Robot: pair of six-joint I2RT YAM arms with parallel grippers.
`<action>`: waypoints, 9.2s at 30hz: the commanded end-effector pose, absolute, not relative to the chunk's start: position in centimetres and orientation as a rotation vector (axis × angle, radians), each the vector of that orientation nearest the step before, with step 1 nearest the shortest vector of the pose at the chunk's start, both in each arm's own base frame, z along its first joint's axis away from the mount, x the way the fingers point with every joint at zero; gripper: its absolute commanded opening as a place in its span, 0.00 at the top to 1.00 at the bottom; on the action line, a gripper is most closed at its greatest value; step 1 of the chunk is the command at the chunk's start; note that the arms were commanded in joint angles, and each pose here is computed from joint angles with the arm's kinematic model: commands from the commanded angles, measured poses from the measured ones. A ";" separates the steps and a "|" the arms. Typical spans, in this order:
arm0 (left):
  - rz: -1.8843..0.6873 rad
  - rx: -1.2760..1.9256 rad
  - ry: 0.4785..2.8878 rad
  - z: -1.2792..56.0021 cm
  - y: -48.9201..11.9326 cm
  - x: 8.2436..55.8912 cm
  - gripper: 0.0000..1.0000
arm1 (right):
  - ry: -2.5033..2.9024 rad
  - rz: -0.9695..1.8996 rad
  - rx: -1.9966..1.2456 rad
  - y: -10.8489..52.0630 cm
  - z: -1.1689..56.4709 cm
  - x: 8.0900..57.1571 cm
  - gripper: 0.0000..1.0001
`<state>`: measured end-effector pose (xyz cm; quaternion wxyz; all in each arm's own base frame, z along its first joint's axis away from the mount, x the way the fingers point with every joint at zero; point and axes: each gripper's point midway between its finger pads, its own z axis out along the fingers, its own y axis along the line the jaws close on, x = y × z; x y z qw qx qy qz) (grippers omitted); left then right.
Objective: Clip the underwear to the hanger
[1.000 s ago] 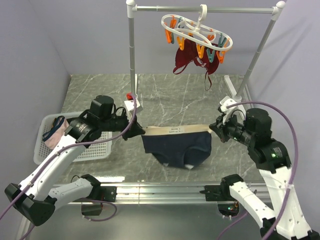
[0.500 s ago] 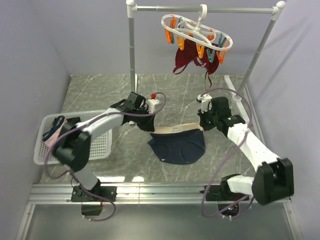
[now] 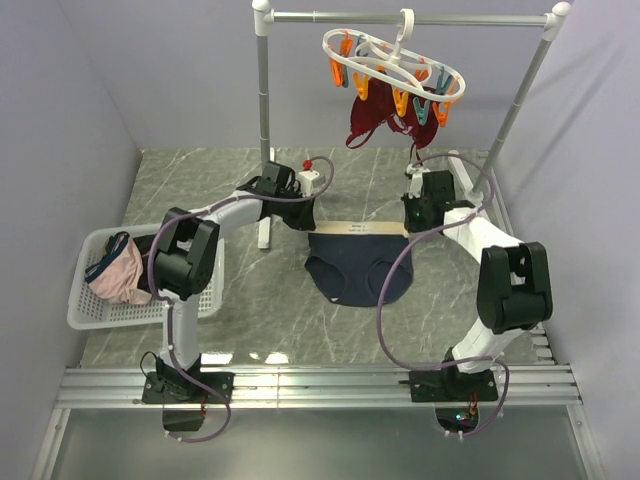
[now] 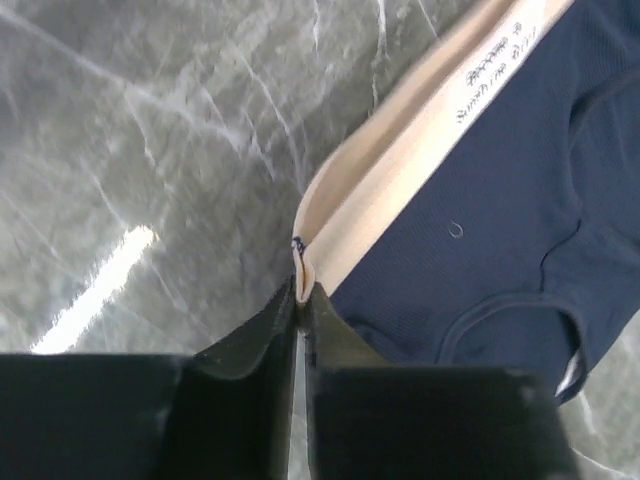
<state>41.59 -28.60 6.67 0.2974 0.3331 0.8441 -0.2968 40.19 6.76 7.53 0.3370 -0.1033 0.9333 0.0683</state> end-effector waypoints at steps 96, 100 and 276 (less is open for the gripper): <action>-1.143 0.193 0.604 43.2 -53.5 41.8 0.36 | 1.502 0.384 -0.030 0.7 47.3 36.7 0.11; -1.154 0.185 0.595 43.4 -53.5 41.6 0.39 | 1.501 0.374 -0.028 0.6 47.5 36.5 0.11; -0.730 0.283 0.670 42.0 -42.7 42.2 0.27 | 1.155 0.658 -0.221 19.0 60.5 43.8 0.26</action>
